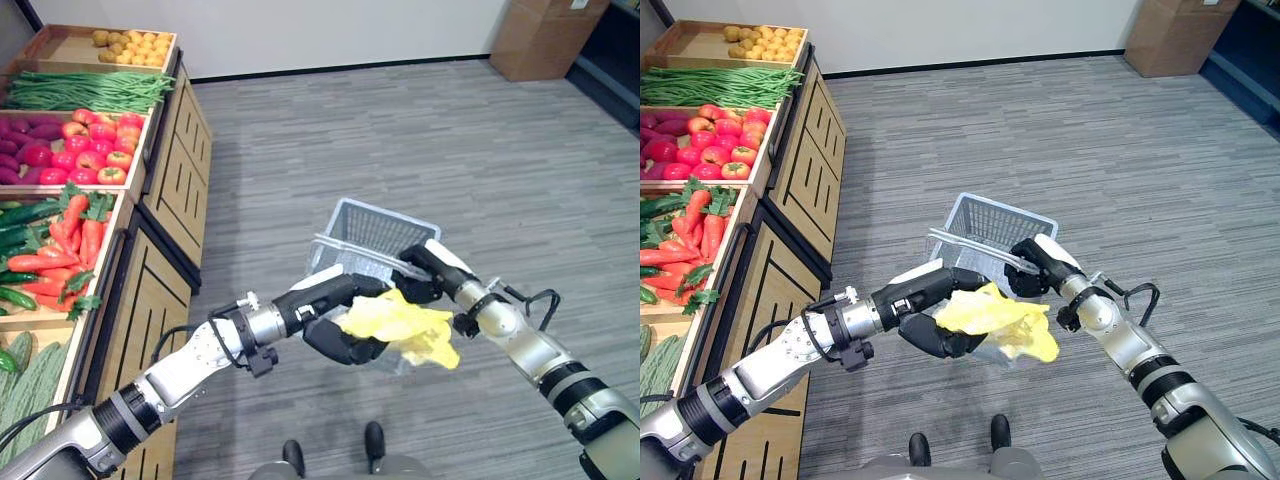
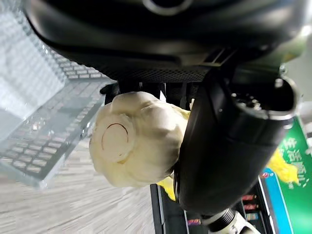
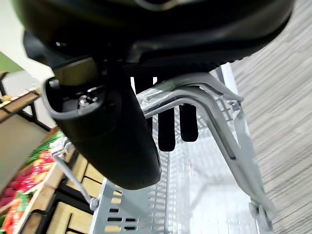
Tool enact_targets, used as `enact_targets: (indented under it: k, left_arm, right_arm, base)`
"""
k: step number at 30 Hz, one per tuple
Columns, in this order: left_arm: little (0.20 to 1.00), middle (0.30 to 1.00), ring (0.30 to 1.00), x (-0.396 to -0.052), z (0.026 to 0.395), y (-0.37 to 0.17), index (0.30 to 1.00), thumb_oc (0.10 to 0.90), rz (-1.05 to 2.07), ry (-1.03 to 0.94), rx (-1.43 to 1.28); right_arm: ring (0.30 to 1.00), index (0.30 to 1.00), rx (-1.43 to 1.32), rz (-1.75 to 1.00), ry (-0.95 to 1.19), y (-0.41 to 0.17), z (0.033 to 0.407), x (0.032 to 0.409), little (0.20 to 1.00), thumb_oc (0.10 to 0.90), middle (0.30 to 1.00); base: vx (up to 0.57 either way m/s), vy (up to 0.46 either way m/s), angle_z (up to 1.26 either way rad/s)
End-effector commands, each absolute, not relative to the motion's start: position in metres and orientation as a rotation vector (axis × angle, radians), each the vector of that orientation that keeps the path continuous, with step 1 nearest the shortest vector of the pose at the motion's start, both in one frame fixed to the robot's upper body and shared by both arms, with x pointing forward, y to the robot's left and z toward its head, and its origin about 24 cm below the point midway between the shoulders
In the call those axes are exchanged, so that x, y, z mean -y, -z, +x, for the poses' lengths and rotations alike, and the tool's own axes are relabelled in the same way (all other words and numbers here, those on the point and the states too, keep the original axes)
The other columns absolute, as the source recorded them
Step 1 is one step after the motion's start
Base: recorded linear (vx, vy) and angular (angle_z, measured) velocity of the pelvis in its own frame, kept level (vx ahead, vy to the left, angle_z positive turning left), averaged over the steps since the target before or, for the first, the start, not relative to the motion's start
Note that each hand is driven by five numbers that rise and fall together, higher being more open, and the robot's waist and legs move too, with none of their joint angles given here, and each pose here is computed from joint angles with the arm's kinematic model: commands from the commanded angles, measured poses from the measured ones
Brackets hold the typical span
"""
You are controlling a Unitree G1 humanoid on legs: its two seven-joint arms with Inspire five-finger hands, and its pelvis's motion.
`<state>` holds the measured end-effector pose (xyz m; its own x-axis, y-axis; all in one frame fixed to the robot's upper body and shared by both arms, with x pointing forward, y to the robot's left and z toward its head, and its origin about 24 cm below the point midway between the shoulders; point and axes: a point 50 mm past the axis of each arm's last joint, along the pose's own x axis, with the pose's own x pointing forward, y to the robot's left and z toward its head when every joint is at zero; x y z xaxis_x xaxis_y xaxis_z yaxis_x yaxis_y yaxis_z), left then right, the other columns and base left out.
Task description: Get the vegetables into the basket
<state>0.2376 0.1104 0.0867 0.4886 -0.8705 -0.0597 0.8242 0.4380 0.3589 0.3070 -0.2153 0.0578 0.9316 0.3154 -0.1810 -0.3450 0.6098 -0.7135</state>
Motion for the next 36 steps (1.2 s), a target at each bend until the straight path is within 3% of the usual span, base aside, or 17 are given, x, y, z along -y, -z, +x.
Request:
enact_targets:
  k: [1,10,21,22,23,36]
  left_arm:
    - [0.3,0.3,0.3,-0.103,0.25,-0.107,0.3,0.4,0.413,1.062,0.309]
    - [0.3,0.3,0.3,-0.127,0.265,-0.074,0.3,0.4,0.57,0.903,0.208]
    - [0.3,0.3,0.3,-0.156,0.283,-0.038,0.3,0.4,0.68,0.577,0.098]
    - [0.61,0.61,0.61,-0.156,0.283,-0.038,0.61,0.622,0.68,0.577,0.098]
    - [1.0,1.0,1.0,-0.157,0.283,-0.036,1.0,0.9,0.68,0.555,0.095]
    - [1.0,1.0,1.0,-0.145,0.279,-0.043,1.0,0.9,0.628,0.518,0.159]
  right_arm:
    - [0.3,0.3,0.371,-0.716,-0.405,-0.147,0.328,0.183,0.3,0.4,0.3]
    - [0.3,0.3,0.42,-0.662,-0.479,-0.156,0.316,0.174,0.3,0.4,0.3]
    - [0.3,0.3,0.439,-0.577,-0.561,-0.155,0.298,0.167,0.3,0.4,0.3]
    - [0.3,0.3,0.439,-0.578,-0.561,-0.155,0.298,0.167,0.3,0.4,0.3]
    - [0.3,0.3,0.435,-0.568,-0.565,-0.153,0.297,0.167,0.3,0.4,0.3]
    - [0.3,0.3,0.349,-0.581,-0.481,-0.13,0.295,0.182,0.3,0.4,0.3]
  base:
    - [0.0,0.0,0.0]
    - [0.0,0.0,0.0]
    - [0.0,0.0,0.0]
    - [0.0,0.0,0.0]
    - [0.0,0.0,0.0]
    - [0.0,0.0,0.0]
